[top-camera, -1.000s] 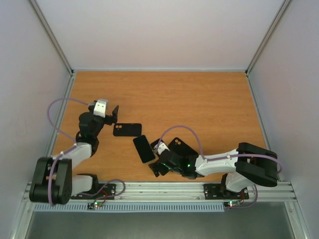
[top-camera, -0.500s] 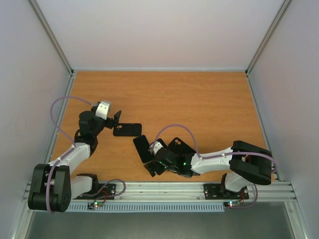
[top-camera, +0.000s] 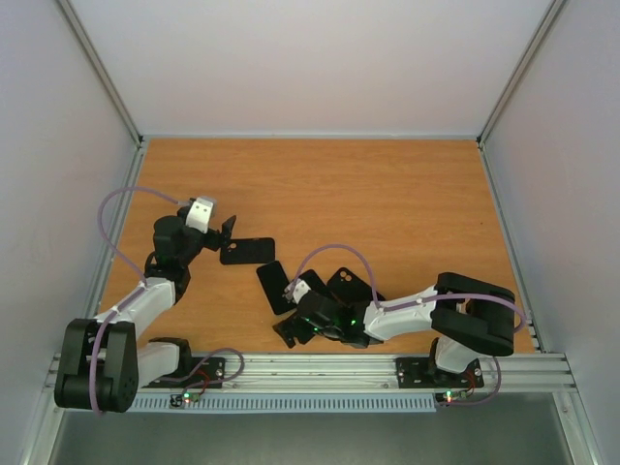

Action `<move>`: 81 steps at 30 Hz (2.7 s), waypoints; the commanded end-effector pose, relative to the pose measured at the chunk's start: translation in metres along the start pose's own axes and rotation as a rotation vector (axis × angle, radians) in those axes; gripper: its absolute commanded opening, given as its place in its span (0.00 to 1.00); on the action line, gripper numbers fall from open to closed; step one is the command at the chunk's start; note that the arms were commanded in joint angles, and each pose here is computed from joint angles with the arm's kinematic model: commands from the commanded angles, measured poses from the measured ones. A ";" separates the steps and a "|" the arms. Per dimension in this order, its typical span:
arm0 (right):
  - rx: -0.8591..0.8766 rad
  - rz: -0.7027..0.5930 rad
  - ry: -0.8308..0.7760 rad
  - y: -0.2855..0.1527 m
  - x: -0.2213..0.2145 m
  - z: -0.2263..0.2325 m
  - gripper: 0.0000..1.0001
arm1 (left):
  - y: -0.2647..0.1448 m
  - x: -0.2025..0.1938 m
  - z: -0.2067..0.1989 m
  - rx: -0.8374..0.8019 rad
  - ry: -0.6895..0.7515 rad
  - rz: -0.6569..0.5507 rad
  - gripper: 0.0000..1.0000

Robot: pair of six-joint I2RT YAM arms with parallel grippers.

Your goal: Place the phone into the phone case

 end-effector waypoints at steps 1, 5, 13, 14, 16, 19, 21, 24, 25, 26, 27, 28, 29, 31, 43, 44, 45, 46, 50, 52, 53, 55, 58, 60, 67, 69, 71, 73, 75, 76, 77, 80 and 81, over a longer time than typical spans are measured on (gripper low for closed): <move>-0.133 0.008 0.039 0.004 -0.006 -0.029 0.98 | 0.000 0.008 0.004 0.013 0.022 -0.032 0.91; -0.237 -0.013 0.103 -0.004 -0.005 -0.062 0.98 | 0.000 0.008 0.004 0.013 0.022 -0.033 0.92; -0.327 -0.060 0.154 -0.026 -0.004 -0.098 0.98 | 0.001 0.006 0.003 0.008 0.024 -0.028 0.92; -0.314 -0.068 0.147 -0.027 -0.003 -0.097 0.98 | 0.002 0.007 0.003 0.005 0.022 -0.027 0.92; -0.269 -0.071 0.118 -0.024 0.001 -0.088 0.99 | 0.002 0.006 0.003 0.001 0.021 -0.021 0.92; -0.209 -0.088 0.052 -0.017 0.020 -0.068 0.98 | 0.004 0.004 0.003 -0.001 0.021 -0.016 0.92; -0.199 -0.115 0.000 -0.012 0.039 -0.056 0.98 | 0.005 0.003 0.004 0.005 0.024 -0.012 0.92; -0.160 -0.125 -0.069 0.004 0.062 -0.035 0.98 | 0.008 0.000 0.007 0.019 0.024 0.002 0.92; -0.156 -0.108 -0.083 0.013 0.063 -0.034 0.98 | 0.009 -0.001 0.007 0.022 0.028 0.005 0.92; -0.145 -0.100 -0.088 0.020 0.067 -0.030 0.98 | 0.010 -0.002 0.008 0.027 0.030 0.007 0.92; -0.138 -0.090 -0.090 0.027 0.068 -0.030 0.98 | 0.010 -0.003 0.009 0.030 0.032 0.009 0.92; -0.123 -0.085 -0.087 0.033 0.069 -0.028 0.98 | 0.011 -0.003 0.009 0.031 0.034 0.010 0.92; -0.110 -0.078 -0.082 0.037 0.069 -0.028 0.99 | 0.011 -0.004 0.009 0.032 0.035 0.011 0.92; -0.092 -0.063 -0.081 0.045 0.068 -0.026 0.98 | 0.011 -0.004 0.009 0.034 0.037 0.011 0.92; -0.137 -0.019 -0.094 0.061 0.056 -0.026 0.98 | 0.012 -0.004 0.007 0.021 0.035 0.010 0.92; -0.160 -0.018 -0.106 0.063 0.056 -0.025 0.98 | 0.012 -0.004 0.007 0.020 0.036 0.011 0.92; -0.181 -0.009 -0.124 0.064 0.052 -0.023 0.98 | 0.013 -0.004 0.007 0.020 0.036 0.011 0.92; -0.204 -0.003 -0.132 0.066 0.050 -0.023 0.98 | 0.013 -0.004 0.008 0.020 0.036 0.012 0.92; -0.301 0.021 -0.153 0.071 0.039 -0.031 0.98 | 0.014 -0.005 0.008 0.020 0.035 0.015 0.92; -0.313 0.034 -0.156 0.072 0.033 -0.032 0.98 | 0.014 -0.005 0.008 0.019 0.035 0.015 0.92; -0.321 0.040 -0.150 0.073 0.030 -0.034 0.98 | 0.014 -0.005 0.007 0.017 0.034 0.017 0.92; -0.362 0.050 -0.148 0.073 0.025 -0.041 0.98 | 0.014 -0.005 0.007 0.016 0.033 0.017 0.92; -0.436 0.075 -0.161 0.071 0.013 -0.054 0.98 | 0.015 -0.006 0.007 0.014 0.031 0.021 0.92; -0.474 0.084 -0.161 0.070 0.006 -0.062 0.99 | 0.015 -0.006 0.007 0.013 0.032 0.020 0.92; -0.404 0.017 -0.133 0.059 0.002 -0.061 0.98 | 0.015 -0.007 0.007 0.015 0.031 0.023 0.92; -0.430 0.010 -0.135 0.056 0.002 -0.066 0.98 | 0.015 -0.007 0.007 0.014 0.031 0.022 0.92; -0.439 0.026 -0.145 0.056 -0.002 -0.069 0.97 | 0.015 -0.007 0.007 0.016 0.030 0.022 0.92; -0.435 0.041 -0.148 0.059 -0.006 -0.070 0.85 | 0.014 -0.006 0.008 0.016 0.030 0.020 0.92; -0.445 0.055 -0.146 0.060 -0.009 -0.073 0.71 | 0.014 -0.005 0.008 0.017 0.030 0.019 0.92; -0.450 0.061 -0.147 0.061 -0.011 -0.074 0.65 | 0.014 -0.005 0.008 0.017 0.031 0.018 0.92; -0.453 0.064 -0.146 0.062 -0.012 -0.075 0.59 | 0.014 -0.006 0.008 0.017 0.030 0.020 0.92; -0.458 0.068 -0.147 0.062 -0.013 -0.076 0.47 | 0.014 -0.006 0.007 0.013 0.030 0.020 0.92; -0.464 0.068 -0.148 0.061 -0.013 -0.077 0.44 | 0.015 -0.006 0.007 0.011 0.028 0.020 0.92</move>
Point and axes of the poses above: each gripper's point midway between its finger pads, its own y axis out along the fingers, its own z axis along the line the jaws close on, x = y × z, the point moved 2 cm from there along -y, back along the fingers, and after that the axes turned 9 degrees about y, right-handed, at the moved point
